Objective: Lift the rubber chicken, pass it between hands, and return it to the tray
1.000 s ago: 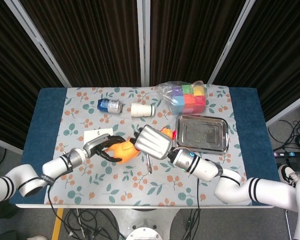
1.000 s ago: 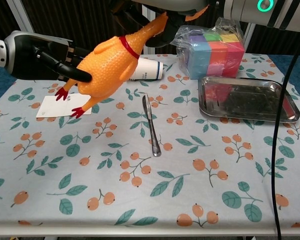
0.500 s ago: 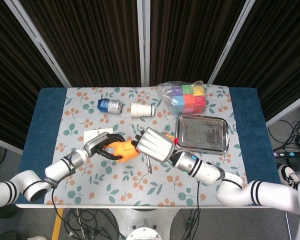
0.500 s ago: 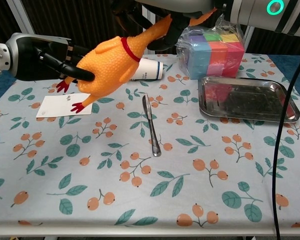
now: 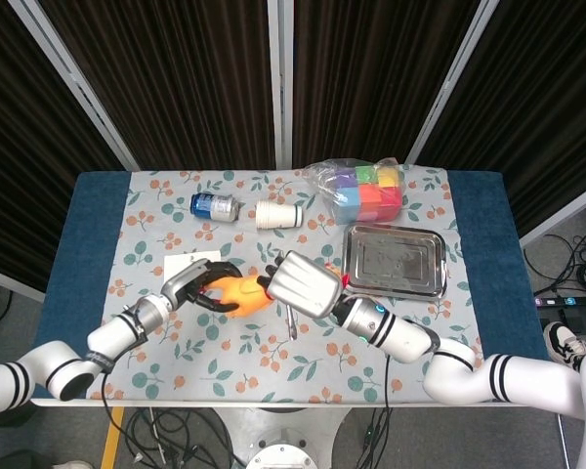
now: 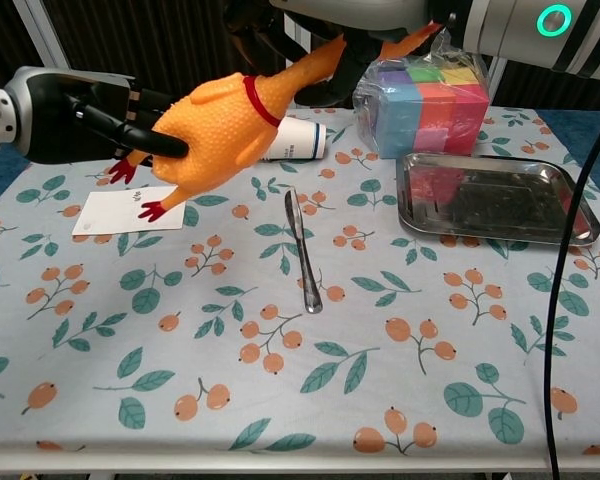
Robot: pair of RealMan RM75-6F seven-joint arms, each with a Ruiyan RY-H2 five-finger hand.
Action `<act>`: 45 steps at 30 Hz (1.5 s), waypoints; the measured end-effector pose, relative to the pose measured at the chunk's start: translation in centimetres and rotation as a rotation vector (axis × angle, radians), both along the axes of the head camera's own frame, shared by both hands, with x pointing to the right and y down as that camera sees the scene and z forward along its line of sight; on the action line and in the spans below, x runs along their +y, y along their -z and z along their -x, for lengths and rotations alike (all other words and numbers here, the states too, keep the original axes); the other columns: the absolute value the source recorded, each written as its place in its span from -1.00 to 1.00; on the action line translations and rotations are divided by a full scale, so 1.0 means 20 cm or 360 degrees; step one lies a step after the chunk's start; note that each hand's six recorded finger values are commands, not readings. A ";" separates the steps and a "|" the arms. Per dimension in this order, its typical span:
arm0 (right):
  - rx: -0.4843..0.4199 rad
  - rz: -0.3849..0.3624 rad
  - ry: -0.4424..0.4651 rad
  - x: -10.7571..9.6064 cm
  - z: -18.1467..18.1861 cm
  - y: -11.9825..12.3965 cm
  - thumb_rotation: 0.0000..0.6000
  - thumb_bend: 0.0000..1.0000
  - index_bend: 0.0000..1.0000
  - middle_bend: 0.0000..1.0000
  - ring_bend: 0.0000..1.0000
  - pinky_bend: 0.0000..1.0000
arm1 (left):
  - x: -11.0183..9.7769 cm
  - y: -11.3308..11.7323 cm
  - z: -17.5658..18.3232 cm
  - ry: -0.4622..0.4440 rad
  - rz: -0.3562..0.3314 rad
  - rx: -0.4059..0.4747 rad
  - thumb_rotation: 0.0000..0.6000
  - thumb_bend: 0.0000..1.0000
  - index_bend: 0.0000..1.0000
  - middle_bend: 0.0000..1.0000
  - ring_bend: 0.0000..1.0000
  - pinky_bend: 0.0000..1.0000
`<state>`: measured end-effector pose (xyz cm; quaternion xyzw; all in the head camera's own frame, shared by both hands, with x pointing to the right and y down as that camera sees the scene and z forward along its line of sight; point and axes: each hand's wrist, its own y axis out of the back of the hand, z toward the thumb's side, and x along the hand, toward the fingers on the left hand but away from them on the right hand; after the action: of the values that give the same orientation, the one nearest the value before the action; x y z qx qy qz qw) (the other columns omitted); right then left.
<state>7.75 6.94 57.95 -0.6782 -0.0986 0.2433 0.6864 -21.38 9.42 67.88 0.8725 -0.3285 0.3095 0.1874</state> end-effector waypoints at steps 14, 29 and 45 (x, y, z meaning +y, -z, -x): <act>0.0012 -0.0029 -0.0006 -0.04 0.00 -0.02 1.00 0.27 0.72 0.42 0.38 0.78 | 0.00 0.07 0.03 -0.0048 -0.0024 0.0195 0.82 -0.24 -0.62 -0.65 -0.72 -0.43; -0.0007 -0.0044 -0.0020 -0.05 0.03 -0.01 1.00 0.27 0.72 0.42 0.38 0.78 | 0.04 0.05 -0.05 -0.0206 -0.0046 0.0124 1.00 -0.30 -0.64 -0.71 -0.75 -0.46; -0.0028 -0.0070 -0.0045 -0.04 0.08 -0.02 1.00 0.31 0.73 0.42 0.38 0.78 | 0.06 0.06 -0.04 -0.0207 -0.0028 0.0088 1.00 -0.50 -0.71 -0.85 -0.84 -0.61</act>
<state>6.06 6.08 58.39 -0.6635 -0.1196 0.2449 0.6968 -20.61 10.58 66.62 0.9019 -0.2684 0.2938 0.1682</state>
